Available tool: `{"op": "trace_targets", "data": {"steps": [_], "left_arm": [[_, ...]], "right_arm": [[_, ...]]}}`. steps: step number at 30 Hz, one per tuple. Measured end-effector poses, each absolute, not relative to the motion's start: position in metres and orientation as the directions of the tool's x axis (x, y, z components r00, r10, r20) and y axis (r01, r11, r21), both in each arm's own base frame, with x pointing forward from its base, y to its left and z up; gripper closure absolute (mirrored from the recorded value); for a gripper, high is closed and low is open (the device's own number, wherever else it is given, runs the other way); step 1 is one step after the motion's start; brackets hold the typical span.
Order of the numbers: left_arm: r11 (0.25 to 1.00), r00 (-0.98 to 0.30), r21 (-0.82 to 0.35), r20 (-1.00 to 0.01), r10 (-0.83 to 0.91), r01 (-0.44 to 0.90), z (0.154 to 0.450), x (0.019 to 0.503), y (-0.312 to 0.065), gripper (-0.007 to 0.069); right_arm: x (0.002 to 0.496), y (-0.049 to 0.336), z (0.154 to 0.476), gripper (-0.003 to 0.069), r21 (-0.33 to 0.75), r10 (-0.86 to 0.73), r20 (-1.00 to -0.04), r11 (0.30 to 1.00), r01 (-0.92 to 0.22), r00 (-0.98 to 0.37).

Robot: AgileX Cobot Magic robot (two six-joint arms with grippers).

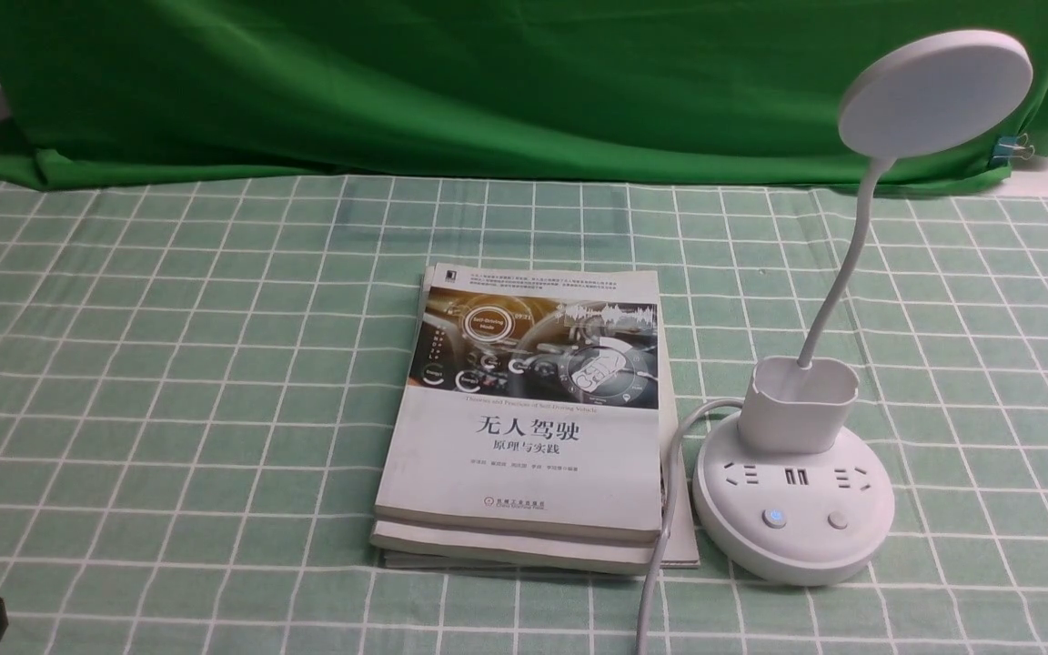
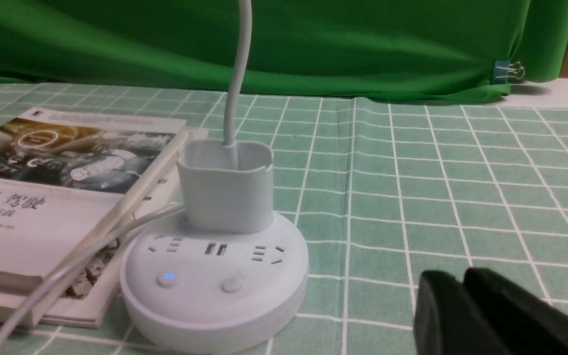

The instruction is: Turn off the desk lamp on the blue coffee tablecloth by hand.

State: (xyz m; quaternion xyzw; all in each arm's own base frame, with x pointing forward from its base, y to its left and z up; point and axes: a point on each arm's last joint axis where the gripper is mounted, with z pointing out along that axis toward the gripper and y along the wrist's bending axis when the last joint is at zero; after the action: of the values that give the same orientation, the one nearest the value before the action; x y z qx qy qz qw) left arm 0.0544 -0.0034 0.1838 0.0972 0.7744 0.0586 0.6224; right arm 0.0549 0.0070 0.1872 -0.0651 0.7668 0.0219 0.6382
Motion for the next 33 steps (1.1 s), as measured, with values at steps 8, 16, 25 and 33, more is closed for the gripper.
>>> {"op": "trace_targets", "data": {"steps": [8, 16, 25, 33], "left_arm": [[0.974, -0.206, 0.212, -0.953, 0.224, 0.078, 0.1838, 0.0544, -0.0034, 0.0625], [0.974, -0.206, 0.212, -0.953, 0.224, 0.078, 0.1838, 0.0544, -0.0034, 0.0625], [0.974, -0.206, 0.212, -0.953, 0.224, 0.078, 0.1838, 0.0544, -0.0034, 0.0625], [0.974, -0.206, 0.212, -0.953, 0.224, 0.078, 0.1838, 0.0544, -0.0034, 0.0625]], "right_arm": [[0.0549, 0.007, 0.1872, 0.0562, -0.049, -0.072, -0.982, 0.991, -0.128, -0.177], [0.0549, 0.007, 0.1874, 0.0547, -0.05, -0.072, -0.982, 0.991, -0.128, -0.175], [0.055, 0.007, 0.1875, 0.0523, -0.05, -0.072, -0.982, 0.991, -0.127, -0.174], [0.055, 0.007, 0.1876, 0.051, -0.05, -0.071, -0.982, 0.991, -0.127, -0.173]]}}
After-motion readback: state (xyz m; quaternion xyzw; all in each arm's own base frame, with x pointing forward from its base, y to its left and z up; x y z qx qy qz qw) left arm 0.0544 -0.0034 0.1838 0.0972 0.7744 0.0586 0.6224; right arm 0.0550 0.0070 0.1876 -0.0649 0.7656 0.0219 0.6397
